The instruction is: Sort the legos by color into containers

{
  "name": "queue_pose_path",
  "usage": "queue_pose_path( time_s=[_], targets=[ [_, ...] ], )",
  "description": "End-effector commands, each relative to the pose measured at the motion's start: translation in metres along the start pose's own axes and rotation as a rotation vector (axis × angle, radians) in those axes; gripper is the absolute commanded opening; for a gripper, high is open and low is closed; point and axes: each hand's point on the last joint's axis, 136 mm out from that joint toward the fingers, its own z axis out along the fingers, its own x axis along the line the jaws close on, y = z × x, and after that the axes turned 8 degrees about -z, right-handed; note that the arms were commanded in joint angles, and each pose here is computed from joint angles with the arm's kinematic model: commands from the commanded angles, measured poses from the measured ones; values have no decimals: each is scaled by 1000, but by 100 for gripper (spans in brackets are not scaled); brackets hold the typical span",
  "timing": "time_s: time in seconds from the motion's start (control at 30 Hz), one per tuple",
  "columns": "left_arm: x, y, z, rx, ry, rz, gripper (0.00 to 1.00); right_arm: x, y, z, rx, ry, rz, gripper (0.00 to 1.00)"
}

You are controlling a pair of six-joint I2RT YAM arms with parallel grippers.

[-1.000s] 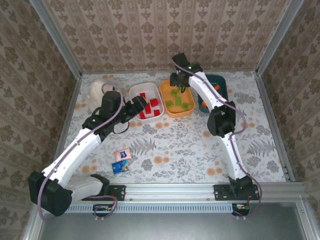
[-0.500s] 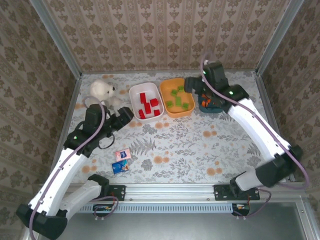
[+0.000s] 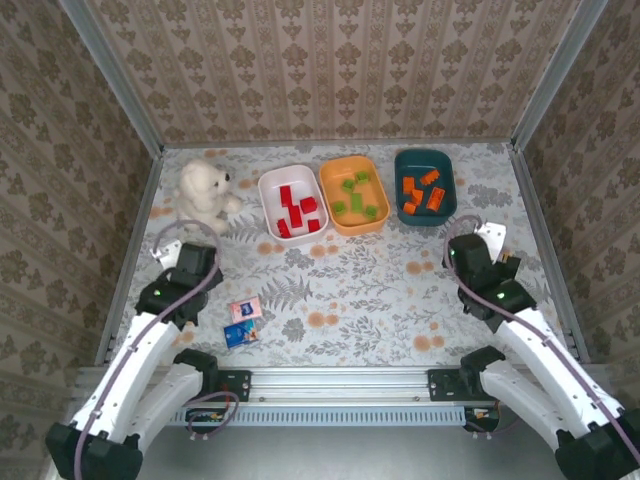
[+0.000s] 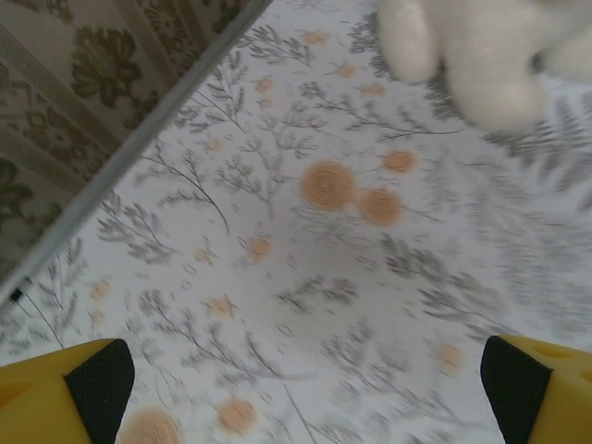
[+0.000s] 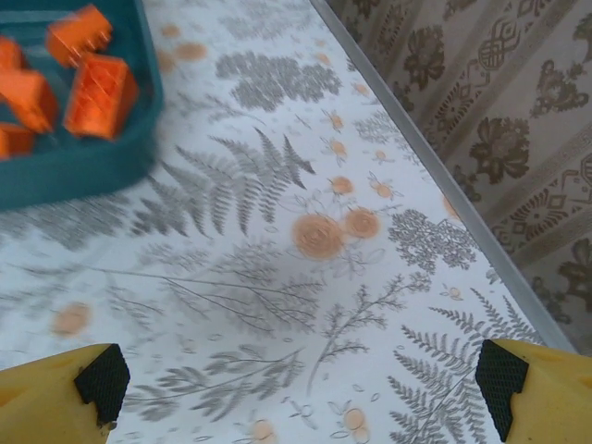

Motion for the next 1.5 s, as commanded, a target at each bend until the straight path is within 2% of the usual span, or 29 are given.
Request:
queue_pose_path(
  time_s=[0.0,0.2,0.3,0.4,0.57,0.77,0.9,0.93,1.0,1.07,1.13,1.47],
  targets=[
    [-17,39,15,-204,-22,94,100,5,33,13,-156,-59,-13,100],
    [-48,49,50,-230,-134,123,100,47,20,58,-102,60,-51,100],
    [-55,44,77,-183,-149,129,100,57,25,78,-94,100,-49,100],
    [-61,43,97,-160,-172,121,100,63,40,94,-132,139,-37,100],
    [-78,69,116,-237,-263,63,100,66,60,117,-207,203,57,100],
    [-85,78,121,-327,-335,63,100,86,53,115,-296,337,62,100],
    [-88,67,106,-457,-387,83,100,74,43,105,-392,294,115,100],
    [-91,60,107,-453,-408,91,100,69,41,105,-386,263,133,100],
    [-94,64,110,-513,-397,103,100,65,42,111,-368,235,150,100],
    [-100,59,120,-394,-393,123,100,74,46,121,-302,250,105,100],
    [-113,60,125,-365,-410,180,100,77,46,120,-305,246,93,100],
    [-115,61,123,-373,-408,186,100,77,47,118,-313,245,90,100]
  ],
)
